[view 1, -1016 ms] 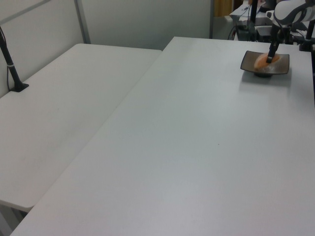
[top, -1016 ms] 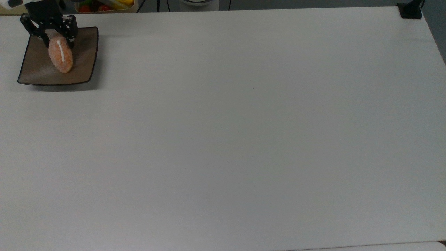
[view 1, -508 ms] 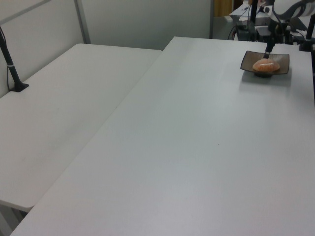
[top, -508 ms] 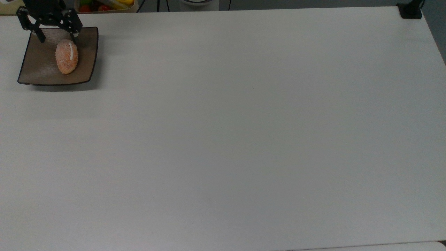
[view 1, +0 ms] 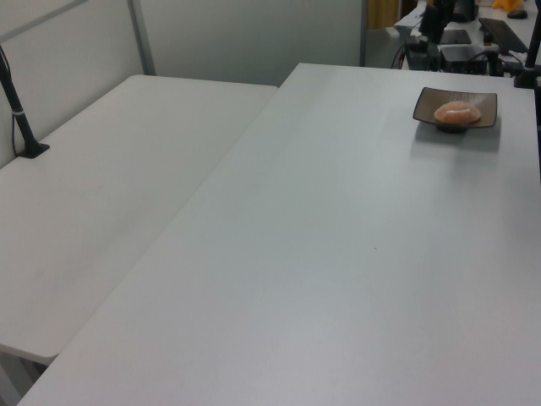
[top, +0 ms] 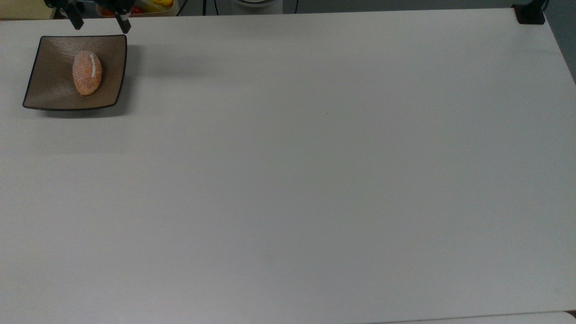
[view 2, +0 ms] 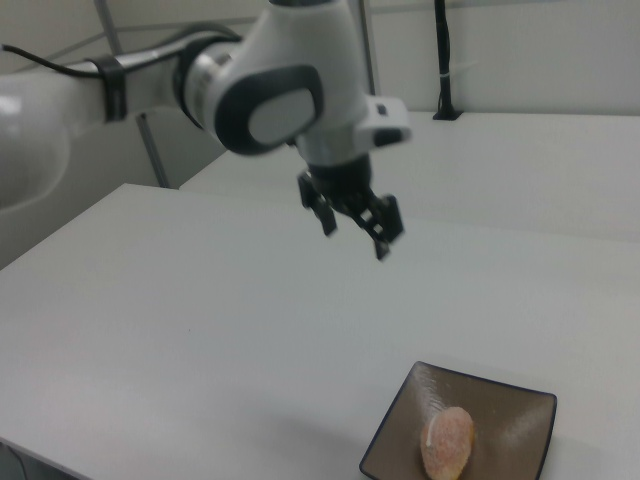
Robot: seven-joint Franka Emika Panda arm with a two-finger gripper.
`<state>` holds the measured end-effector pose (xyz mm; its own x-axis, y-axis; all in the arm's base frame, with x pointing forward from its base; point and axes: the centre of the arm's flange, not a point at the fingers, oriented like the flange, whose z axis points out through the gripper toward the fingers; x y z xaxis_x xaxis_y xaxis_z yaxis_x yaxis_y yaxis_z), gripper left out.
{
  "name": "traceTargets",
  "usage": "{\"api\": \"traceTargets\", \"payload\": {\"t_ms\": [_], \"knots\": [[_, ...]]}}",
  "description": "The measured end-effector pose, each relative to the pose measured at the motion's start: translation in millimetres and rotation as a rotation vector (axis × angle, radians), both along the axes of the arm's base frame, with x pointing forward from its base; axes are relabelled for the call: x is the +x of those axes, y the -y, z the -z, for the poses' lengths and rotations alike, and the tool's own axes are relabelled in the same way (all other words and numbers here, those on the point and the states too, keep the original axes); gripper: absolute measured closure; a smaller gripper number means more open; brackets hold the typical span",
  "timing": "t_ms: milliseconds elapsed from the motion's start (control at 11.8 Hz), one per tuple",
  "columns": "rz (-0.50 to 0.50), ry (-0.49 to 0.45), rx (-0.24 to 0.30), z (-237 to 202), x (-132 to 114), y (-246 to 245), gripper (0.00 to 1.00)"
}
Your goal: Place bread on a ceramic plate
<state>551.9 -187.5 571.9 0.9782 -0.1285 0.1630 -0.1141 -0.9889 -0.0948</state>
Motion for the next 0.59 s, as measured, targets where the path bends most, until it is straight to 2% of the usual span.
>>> {"api": "traceTargets", "payload": {"t_ms": [254, 508, 593], "knots": [[0.086, 0.019, 0.043, -26.4, 23.9, -92.8, 0.0], [0.028, -0.002, 0.06, -36.4, 26.6, -183.4, 0.0], [-0.017, -0.027, 0.041, -34.6, 23.4, -207.4, 0.0]]}}
